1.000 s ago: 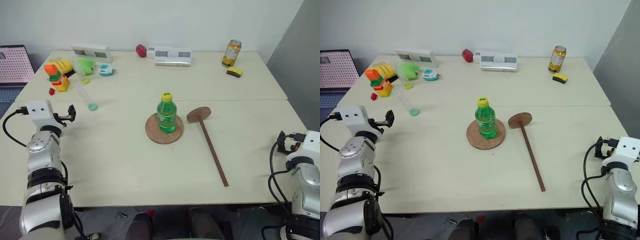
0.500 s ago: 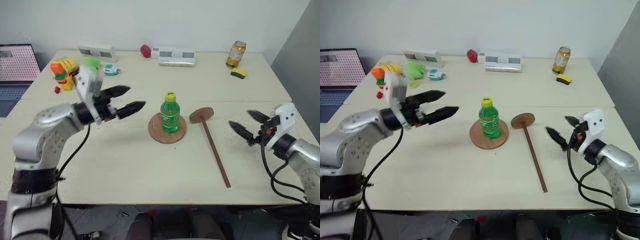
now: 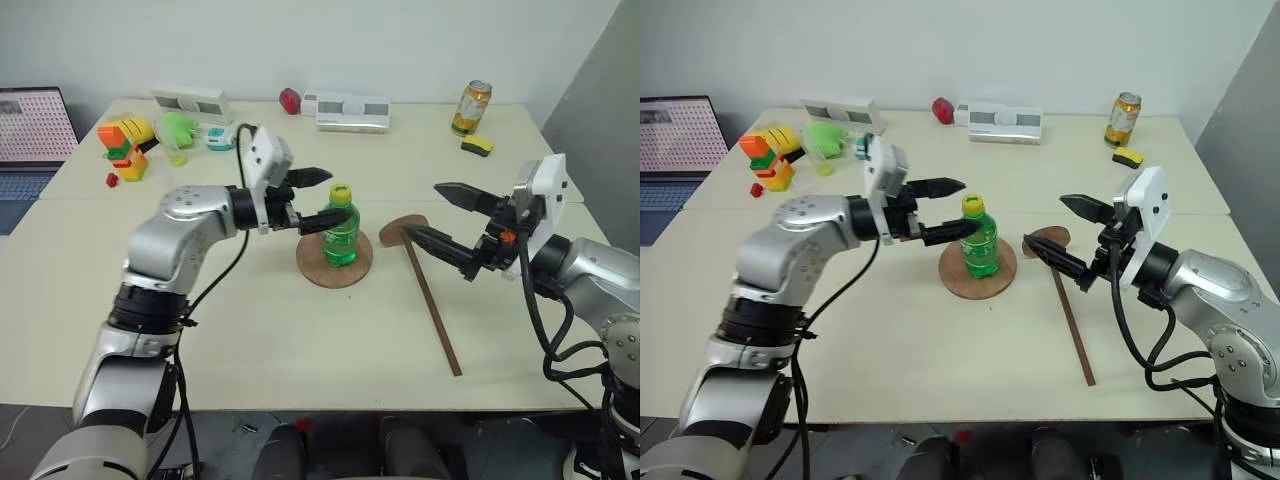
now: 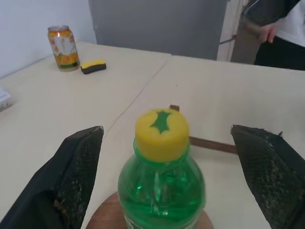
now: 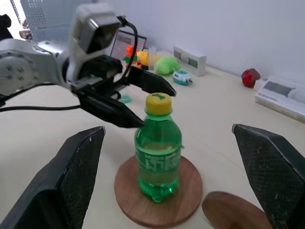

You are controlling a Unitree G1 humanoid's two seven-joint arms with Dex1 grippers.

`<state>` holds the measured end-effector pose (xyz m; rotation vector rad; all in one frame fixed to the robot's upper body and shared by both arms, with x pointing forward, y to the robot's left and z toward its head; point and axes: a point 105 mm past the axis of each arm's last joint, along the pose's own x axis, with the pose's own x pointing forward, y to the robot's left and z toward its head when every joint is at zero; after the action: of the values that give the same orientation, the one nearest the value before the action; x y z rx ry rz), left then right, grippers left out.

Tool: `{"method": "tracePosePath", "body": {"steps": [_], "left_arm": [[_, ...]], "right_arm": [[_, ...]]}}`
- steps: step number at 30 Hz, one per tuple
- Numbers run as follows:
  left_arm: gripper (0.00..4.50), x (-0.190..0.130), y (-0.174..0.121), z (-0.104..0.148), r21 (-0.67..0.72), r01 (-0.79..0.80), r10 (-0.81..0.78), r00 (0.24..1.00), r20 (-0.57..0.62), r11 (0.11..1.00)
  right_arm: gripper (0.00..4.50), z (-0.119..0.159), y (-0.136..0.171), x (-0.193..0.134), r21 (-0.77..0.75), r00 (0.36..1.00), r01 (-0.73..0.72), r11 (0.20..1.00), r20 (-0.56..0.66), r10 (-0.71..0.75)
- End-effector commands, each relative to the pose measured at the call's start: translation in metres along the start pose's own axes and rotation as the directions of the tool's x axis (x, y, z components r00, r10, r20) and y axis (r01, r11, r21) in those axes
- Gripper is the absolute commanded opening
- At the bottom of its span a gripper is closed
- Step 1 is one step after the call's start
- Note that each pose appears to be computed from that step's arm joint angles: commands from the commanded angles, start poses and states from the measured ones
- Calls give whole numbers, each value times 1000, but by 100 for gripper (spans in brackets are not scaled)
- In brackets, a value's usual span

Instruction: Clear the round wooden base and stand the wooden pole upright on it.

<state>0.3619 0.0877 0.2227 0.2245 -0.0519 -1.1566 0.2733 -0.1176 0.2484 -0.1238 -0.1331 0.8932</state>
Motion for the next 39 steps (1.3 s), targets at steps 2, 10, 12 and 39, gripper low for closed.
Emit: {"method": "tracePosePath", "body": {"steps": [2,10,12,39], "left_arm": [[412,4,2,23,65,31,-35,997,68,997],[269,9,-7,21,44,110,-112,992,64,993],[225,9,-7,19,44,115,-118,992,54,992],[144,-145,70,60,-162,-651,671,719,182,742]], "right_arm": [[450,9,1,-6,-28,999,46,999,28,-45],[450,10,-3,-11,-36,995,96,995,29,-95],[450,11,-4,-12,-41,994,102,994,28,-101],[450,35,39,33,43,944,-319,947,100,314]]}}
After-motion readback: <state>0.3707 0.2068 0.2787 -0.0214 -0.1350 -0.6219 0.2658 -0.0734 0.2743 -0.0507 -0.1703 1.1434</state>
